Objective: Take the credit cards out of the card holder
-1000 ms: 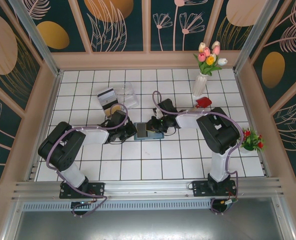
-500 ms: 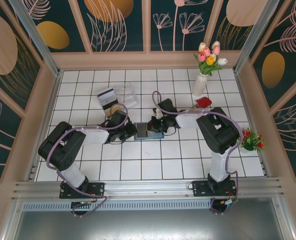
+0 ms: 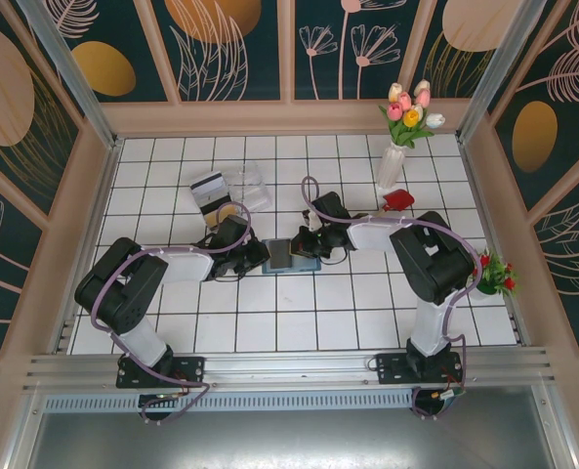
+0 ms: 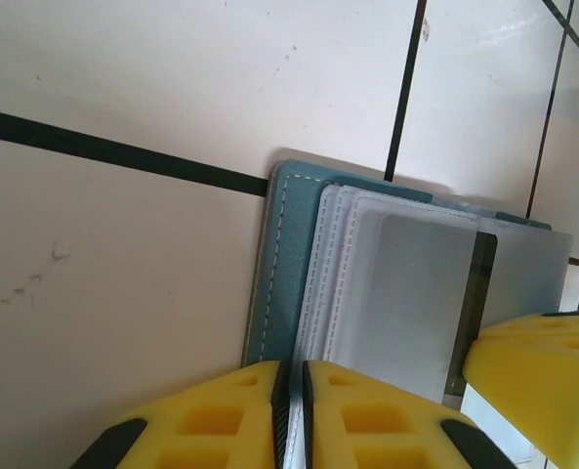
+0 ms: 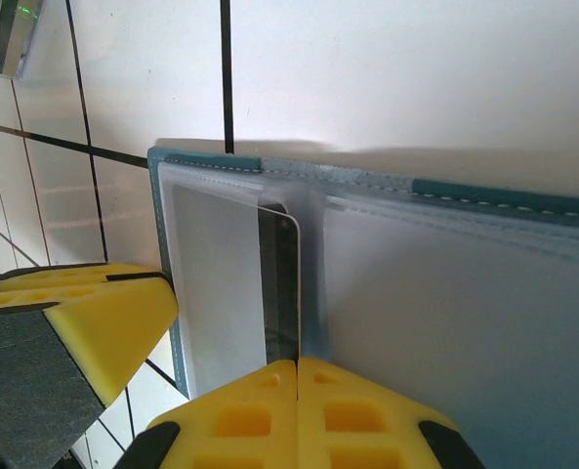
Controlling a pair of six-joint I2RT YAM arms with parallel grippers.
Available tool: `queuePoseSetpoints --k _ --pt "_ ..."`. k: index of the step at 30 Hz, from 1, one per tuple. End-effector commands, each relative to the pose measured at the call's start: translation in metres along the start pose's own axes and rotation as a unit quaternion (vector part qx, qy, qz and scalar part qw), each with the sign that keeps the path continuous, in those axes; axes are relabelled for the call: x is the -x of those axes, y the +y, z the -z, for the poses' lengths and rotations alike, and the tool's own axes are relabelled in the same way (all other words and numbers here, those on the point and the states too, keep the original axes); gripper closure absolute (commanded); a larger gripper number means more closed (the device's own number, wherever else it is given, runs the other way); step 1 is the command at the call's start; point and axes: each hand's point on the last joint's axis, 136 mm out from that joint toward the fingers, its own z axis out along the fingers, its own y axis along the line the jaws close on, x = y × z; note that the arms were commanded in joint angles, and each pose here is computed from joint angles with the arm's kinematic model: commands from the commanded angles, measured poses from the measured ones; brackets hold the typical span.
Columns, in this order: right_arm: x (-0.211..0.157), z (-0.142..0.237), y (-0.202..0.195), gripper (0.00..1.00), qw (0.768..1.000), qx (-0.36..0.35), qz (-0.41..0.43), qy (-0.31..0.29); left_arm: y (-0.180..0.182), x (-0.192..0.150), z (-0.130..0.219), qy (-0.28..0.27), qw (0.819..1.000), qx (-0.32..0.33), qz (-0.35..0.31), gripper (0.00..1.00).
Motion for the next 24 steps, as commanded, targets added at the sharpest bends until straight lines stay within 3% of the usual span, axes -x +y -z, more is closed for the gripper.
queuePoseSetpoints --k 1,6,12,15,19,24 --pt "-0.004 0.004 -0.009 0.99 1.0 -0.017 -0.001 0.005 0.044 -0.019 -0.004 0.032 0.996 0.085 -0.002 0.84" --pt "-0.002 0.006 -0.017 0.98 0.999 -0.042 -0.006 -0.003 0.014 -0.002 0.009 0.005 0.998 0.049 -0.026 0.86" --pt "-0.003 0.007 -0.006 0.92 1.0 -0.008 -0.008 -0.007 -0.022 0.012 0.022 -0.025 0.999 -0.017 -0.032 0.88" --pt "-0.003 0.005 -0.007 0.84 1.0 -0.008 -0.011 -0.006 -0.029 0.015 0.028 -0.032 0.998 -0.028 -0.04 0.88" --pt "-0.002 0.007 -0.006 0.7 1.0 -0.006 -0.011 -0.011 -0.044 0.01 0.028 -0.018 0.996 -0.072 -0.042 0.89" --pt "0.0 0.005 -0.007 0.69 1.0 -0.005 -0.014 -0.01 -0.059 0.0 0.017 0.014 0.992 -0.12 -0.035 0.92"
